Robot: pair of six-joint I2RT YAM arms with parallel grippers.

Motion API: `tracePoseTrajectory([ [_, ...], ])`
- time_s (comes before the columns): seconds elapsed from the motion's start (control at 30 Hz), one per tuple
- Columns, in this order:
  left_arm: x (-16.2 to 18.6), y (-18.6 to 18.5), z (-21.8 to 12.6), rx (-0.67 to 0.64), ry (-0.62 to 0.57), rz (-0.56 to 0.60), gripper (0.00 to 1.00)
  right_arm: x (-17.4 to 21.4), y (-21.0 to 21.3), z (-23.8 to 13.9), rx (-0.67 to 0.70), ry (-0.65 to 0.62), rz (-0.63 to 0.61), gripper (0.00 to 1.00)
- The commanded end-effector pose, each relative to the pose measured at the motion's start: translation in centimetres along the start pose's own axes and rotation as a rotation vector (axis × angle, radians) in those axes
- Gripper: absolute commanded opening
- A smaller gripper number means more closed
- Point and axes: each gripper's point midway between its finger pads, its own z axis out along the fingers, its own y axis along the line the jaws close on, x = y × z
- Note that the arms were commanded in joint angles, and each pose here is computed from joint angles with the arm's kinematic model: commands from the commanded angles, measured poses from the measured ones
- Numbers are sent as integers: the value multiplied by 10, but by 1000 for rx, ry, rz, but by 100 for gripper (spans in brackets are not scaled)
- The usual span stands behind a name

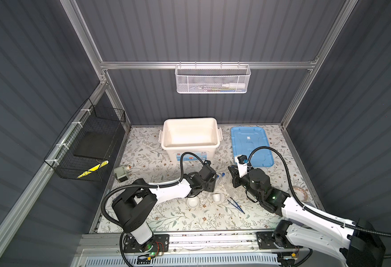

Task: Organize the chemistry lab equipment
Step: 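Open the left gripper and pull the tube away with the right gripper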

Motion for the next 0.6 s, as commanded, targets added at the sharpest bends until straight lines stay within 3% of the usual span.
tracePoseTrajectory([
  [0.0,0,3,-2,-1,-5,5,69,1,-3,0,25,-17,-15,16],
  [0.57,9,5,1,5,12,3,68,16,-9,4,65,-10,-29,17],
])
